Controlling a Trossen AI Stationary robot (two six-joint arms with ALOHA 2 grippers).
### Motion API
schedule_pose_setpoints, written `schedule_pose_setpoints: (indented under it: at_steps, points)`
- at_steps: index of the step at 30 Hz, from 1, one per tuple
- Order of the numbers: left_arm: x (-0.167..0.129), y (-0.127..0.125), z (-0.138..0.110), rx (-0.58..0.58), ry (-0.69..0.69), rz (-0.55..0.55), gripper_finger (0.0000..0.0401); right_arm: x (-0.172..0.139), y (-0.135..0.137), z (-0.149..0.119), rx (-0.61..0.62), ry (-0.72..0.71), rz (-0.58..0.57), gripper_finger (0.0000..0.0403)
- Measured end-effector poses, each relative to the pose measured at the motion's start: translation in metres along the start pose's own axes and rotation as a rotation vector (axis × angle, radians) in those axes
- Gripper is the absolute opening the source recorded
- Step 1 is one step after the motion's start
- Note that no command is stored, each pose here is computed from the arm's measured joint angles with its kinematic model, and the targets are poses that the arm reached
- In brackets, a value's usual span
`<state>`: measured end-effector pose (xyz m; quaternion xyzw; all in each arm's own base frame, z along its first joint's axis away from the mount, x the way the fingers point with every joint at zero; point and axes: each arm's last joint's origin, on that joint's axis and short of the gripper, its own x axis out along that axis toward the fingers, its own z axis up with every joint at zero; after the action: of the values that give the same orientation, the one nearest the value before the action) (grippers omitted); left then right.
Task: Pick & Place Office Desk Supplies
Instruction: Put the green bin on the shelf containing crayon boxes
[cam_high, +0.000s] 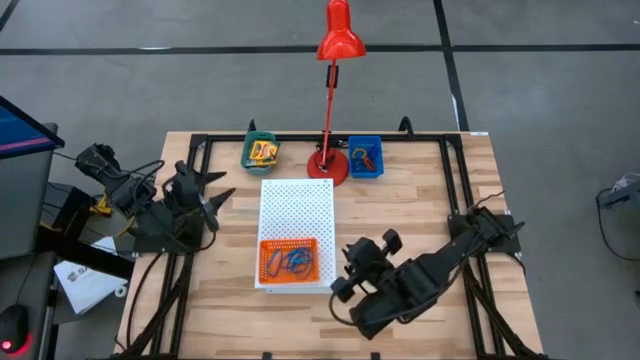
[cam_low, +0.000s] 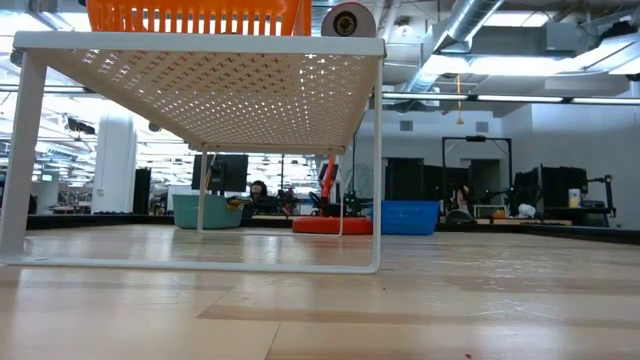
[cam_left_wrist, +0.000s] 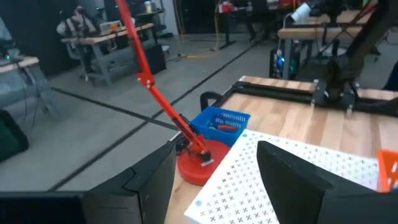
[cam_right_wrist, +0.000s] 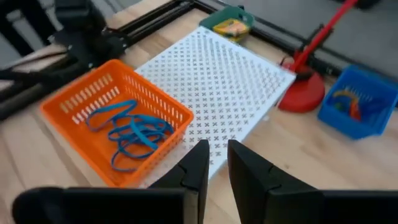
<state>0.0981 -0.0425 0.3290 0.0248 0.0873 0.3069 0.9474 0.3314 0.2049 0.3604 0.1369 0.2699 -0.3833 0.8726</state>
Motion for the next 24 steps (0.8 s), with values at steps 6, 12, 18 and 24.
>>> schedule_pose_setpoints:
  at_steps: [6,12,18,24]
  points:
    - [0.003,-0.003,-0.001,-0.173,0.000,0.031,0.0218,-0.007,-0.003,0.000,-0.215,0.040,0.032,0.0056]
    - [0.030,0.003,0.013,-0.260,-0.018,0.179,0.0218,0.001,-0.004,-0.010,-0.416,0.062,0.005,0.0056]
    - [0.062,0.039,0.052,-0.242,-0.025,0.189,0.0218,0.023,-0.032,-0.020,-0.489,0.161,-0.080,0.0056]
    - [0.107,0.090,0.076,-0.236,0.156,0.236,0.0218,0.029,-0.075,-0.036,-0.404,0.236,-0.070,0.0056]
